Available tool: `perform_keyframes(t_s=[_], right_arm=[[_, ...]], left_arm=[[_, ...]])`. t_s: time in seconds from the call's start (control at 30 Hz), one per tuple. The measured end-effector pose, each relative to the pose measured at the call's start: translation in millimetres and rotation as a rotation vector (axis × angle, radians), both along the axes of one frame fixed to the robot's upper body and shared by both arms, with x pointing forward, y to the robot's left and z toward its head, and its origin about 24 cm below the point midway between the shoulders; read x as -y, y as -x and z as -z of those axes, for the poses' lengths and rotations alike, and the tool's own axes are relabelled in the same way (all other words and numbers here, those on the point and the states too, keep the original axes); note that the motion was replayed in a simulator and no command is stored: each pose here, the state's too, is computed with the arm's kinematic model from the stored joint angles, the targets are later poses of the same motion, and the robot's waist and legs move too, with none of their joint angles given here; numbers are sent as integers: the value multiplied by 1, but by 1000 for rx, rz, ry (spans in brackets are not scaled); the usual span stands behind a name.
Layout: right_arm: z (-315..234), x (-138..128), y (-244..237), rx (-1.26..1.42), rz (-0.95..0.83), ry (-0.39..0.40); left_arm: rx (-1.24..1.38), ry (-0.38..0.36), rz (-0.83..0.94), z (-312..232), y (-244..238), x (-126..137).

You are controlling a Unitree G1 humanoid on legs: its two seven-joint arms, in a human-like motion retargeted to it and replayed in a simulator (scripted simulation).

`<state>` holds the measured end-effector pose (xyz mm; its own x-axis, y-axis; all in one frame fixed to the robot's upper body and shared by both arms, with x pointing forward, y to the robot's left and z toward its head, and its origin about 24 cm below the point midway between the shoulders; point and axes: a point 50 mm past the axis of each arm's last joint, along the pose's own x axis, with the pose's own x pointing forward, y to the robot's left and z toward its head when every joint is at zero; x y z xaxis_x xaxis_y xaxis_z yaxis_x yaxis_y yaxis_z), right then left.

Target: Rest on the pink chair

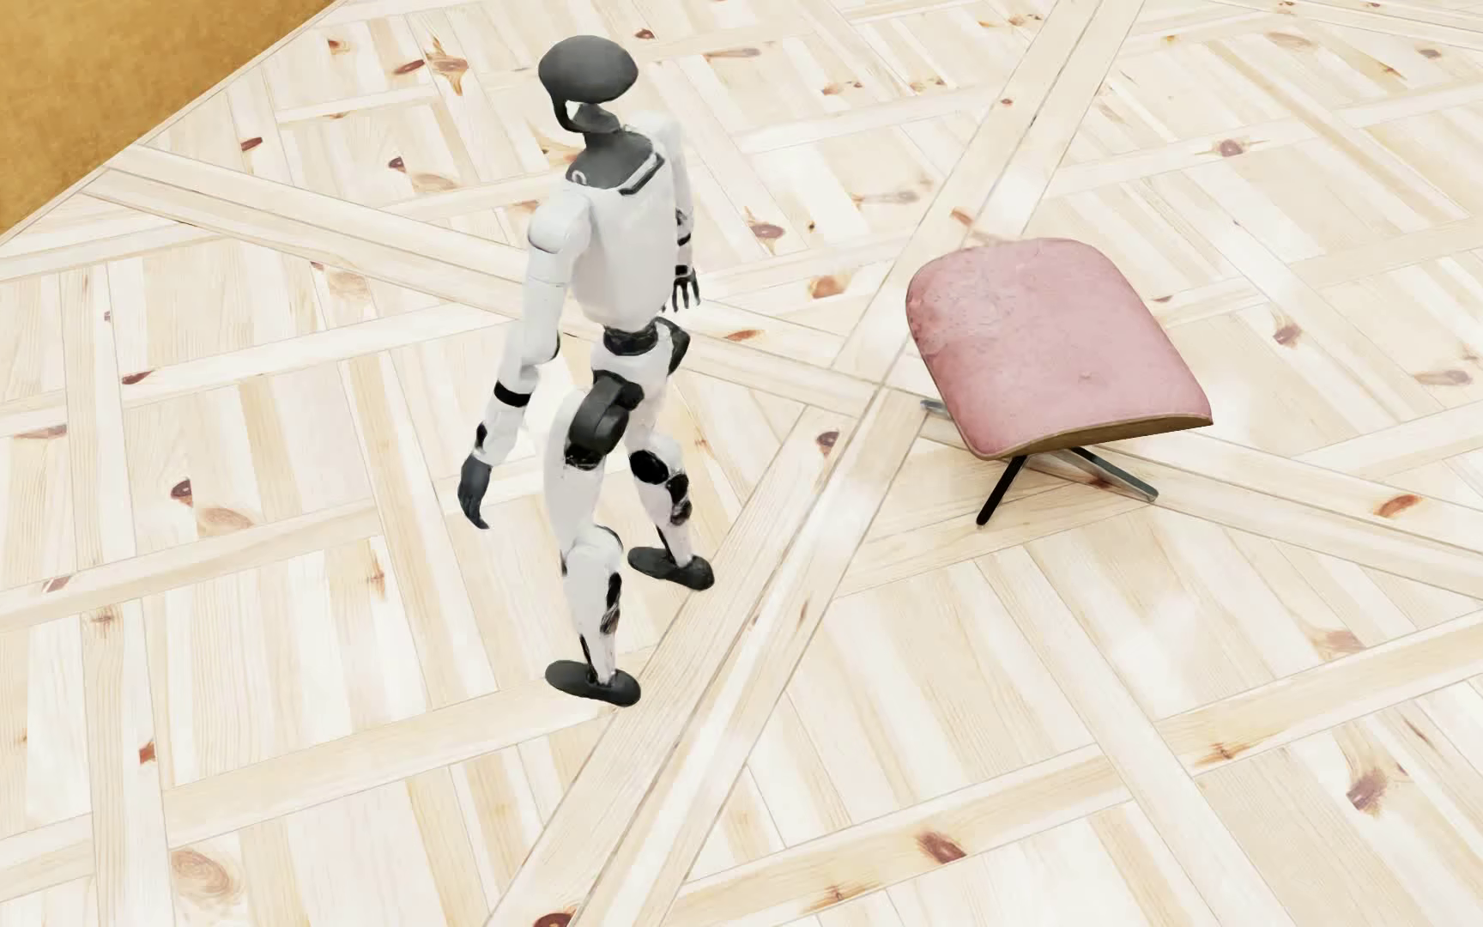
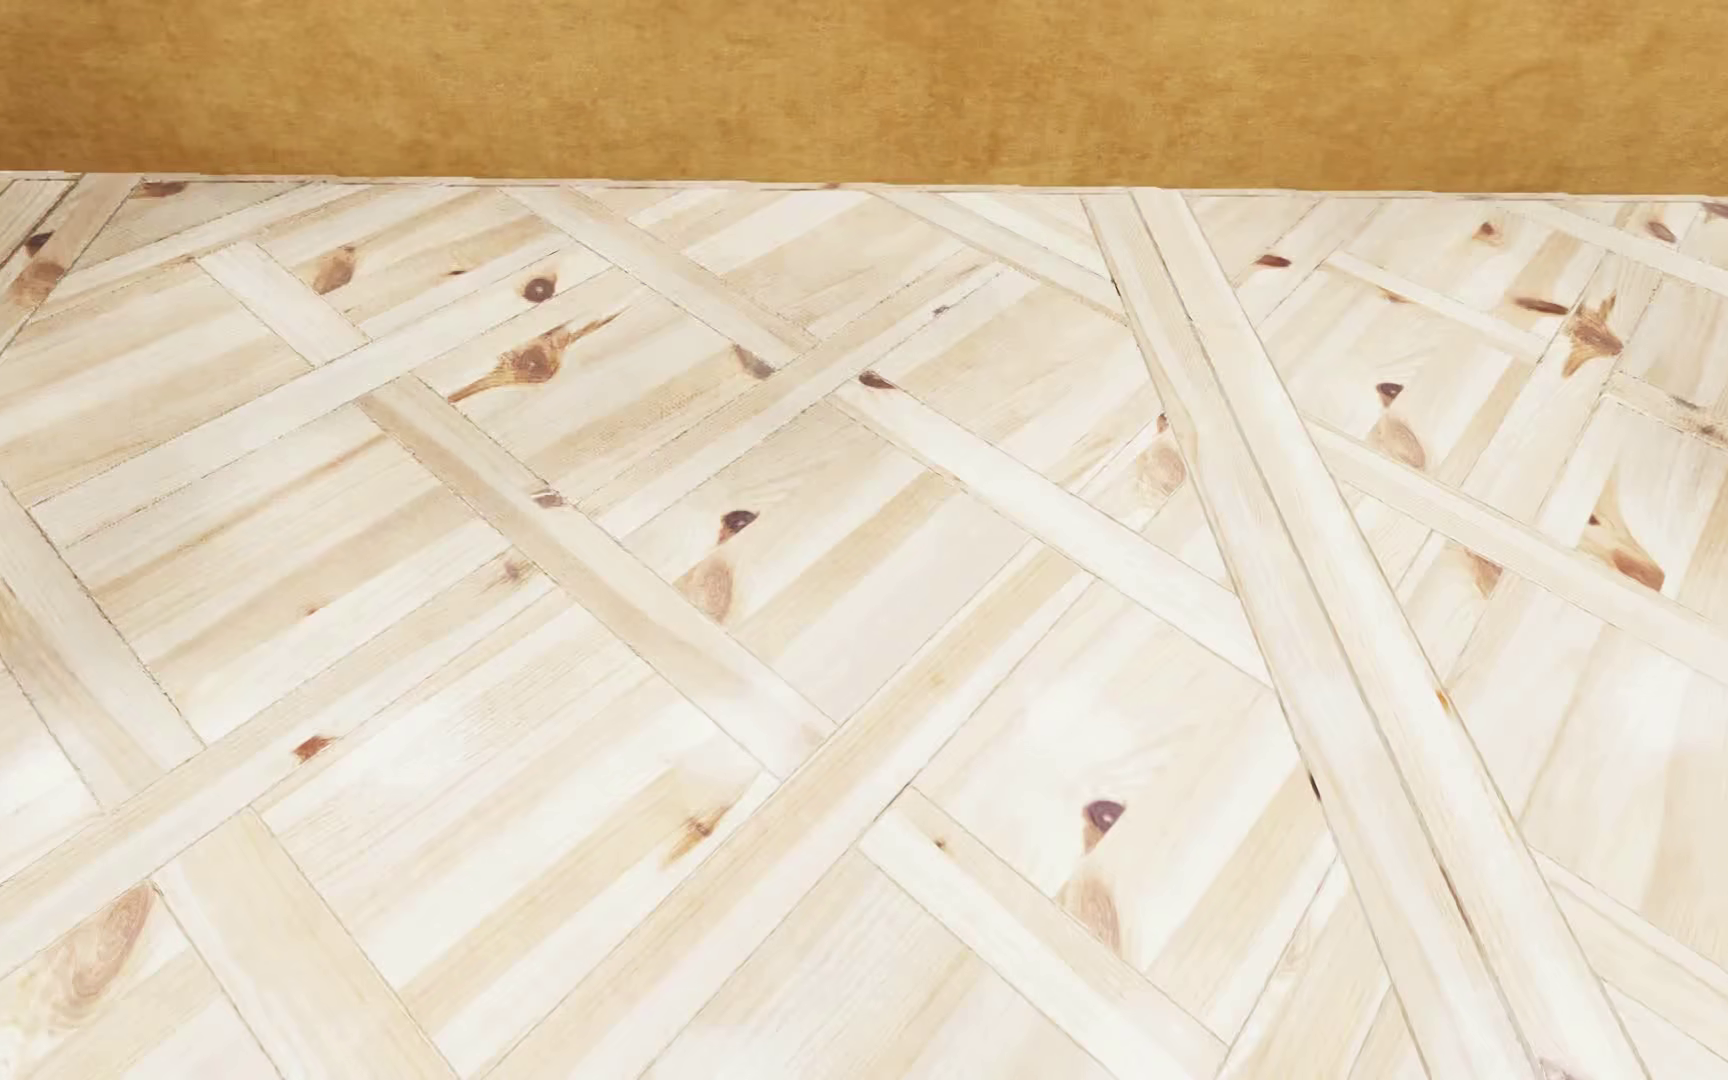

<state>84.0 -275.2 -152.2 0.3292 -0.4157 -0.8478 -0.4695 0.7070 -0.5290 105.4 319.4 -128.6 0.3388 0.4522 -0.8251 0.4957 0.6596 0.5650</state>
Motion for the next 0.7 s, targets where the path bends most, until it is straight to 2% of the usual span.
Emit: perform_keyframes(t_s=[0.17,0.4,0.5,0.57,0.7], right_arm=[[1,-1,4,-28,-12,-11],[-4,-1,-18,51,-32,-1],[-3,-14,-28,82,-64,-38],[-1,-19,-28,63,-99,-63],[0,-11,-15,17,-72,-72]], left_arm=[[18,10,18,0,-4,4],[-2,49,81,4,-2,12],[-40,27,146,-1,-1,2],[-20,6,131,-6,-3,-6],[-12,-10,120,-7,3,-12]])
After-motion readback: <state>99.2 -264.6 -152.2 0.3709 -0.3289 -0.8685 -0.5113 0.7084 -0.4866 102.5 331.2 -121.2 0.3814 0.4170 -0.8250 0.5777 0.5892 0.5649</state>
